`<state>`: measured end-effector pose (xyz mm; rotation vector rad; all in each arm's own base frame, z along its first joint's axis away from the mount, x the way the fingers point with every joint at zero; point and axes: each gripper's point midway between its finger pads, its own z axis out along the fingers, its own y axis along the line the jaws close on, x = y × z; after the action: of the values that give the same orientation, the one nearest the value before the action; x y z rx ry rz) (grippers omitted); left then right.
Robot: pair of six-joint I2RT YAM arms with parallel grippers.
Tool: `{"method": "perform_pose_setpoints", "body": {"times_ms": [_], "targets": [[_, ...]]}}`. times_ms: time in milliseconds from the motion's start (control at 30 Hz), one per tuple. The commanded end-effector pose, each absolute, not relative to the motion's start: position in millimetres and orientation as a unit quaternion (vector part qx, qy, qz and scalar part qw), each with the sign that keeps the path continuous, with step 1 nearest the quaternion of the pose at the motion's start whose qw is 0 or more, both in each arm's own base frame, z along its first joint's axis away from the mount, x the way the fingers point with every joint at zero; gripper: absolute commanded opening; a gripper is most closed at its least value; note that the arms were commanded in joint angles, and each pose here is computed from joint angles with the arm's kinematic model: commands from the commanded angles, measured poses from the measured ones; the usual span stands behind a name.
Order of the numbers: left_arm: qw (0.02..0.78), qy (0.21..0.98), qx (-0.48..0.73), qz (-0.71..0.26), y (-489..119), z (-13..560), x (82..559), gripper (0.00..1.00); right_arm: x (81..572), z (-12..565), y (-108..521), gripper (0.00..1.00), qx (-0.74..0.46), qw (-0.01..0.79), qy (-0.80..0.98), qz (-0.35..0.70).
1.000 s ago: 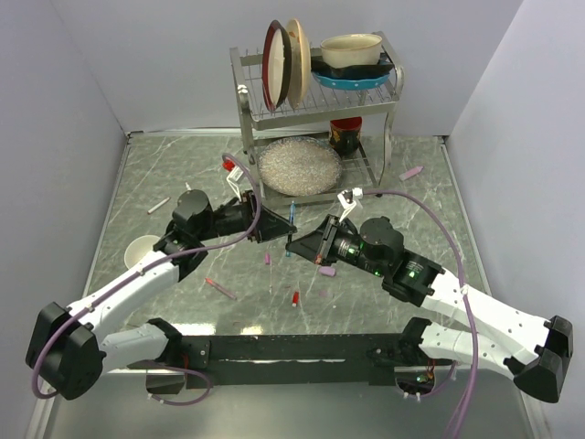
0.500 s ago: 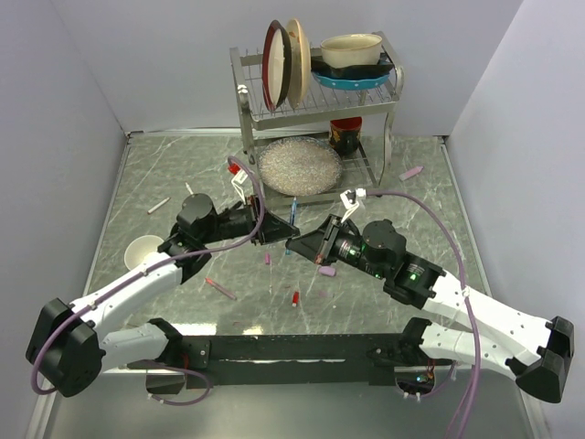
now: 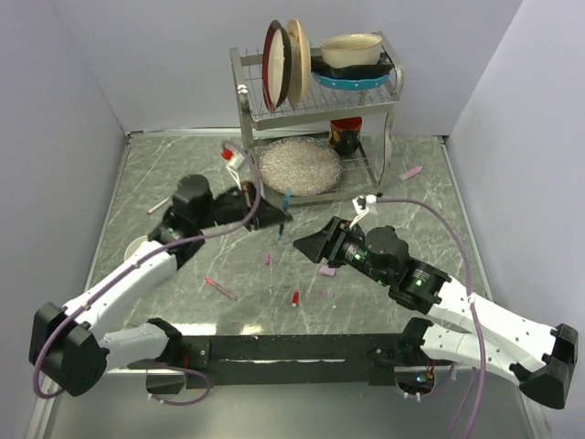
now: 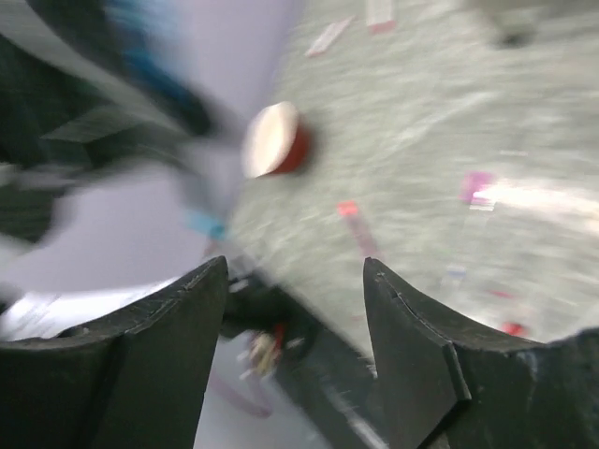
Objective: Insert the pens into the pen caps
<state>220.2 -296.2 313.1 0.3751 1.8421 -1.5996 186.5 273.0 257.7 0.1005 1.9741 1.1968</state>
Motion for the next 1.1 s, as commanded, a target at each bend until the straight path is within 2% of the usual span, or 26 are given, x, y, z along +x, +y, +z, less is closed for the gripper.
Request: {"method": "perform_pose_setpoints", "body": {"times_ms": [0,167,300,400,567,633,700,867,1067], "targets": [[0.411,0.709,0.181,-0.543,-261,336,230,0.01,232,210,204,0.68,0.157,0.441,0.825,0.317],[0.493,0.715,0.167,-0.466,-232,318,233,0.01,283,186,107,0.66,0.264,0.448,0.843,0.135],[0.527,0.718,0.139,-0.432,-214,310,233,0.01,304,183,17,0.6,0.354,0.478,0.804,-0.023],[0.546,0.706,0.15,-0.425,-209,319,229,0.01,317,174,-28,0.56,0.39,0.47,0.789,-0.056],[0.562,0.699,0.147,-0.417,-203,326,226,0.01,345,147,-73,0.52,0.455,0.404,0.792,-0.053],[0.572,0.695,0.142,-0.412,-199,328,225,0.01,356,136,-91,0.45,0.475,0.385,0.79,-0.05],[0.578,0.694,0.136,-0.408,-197,329,226,0.01,377,137,-89,0.38,0.467,0.389,0.794,-0.007],[0.584,0.691,0.138,-0.403,-195,332,225,0.01,411,92,-96,0.29,0.456,0.319,0.831,0.018],[0.586,0.692,0.137,-0.4,-194,331,227,0.01,431,61,-100,0.24,0.444,0.296,0.845,0.031]]}}
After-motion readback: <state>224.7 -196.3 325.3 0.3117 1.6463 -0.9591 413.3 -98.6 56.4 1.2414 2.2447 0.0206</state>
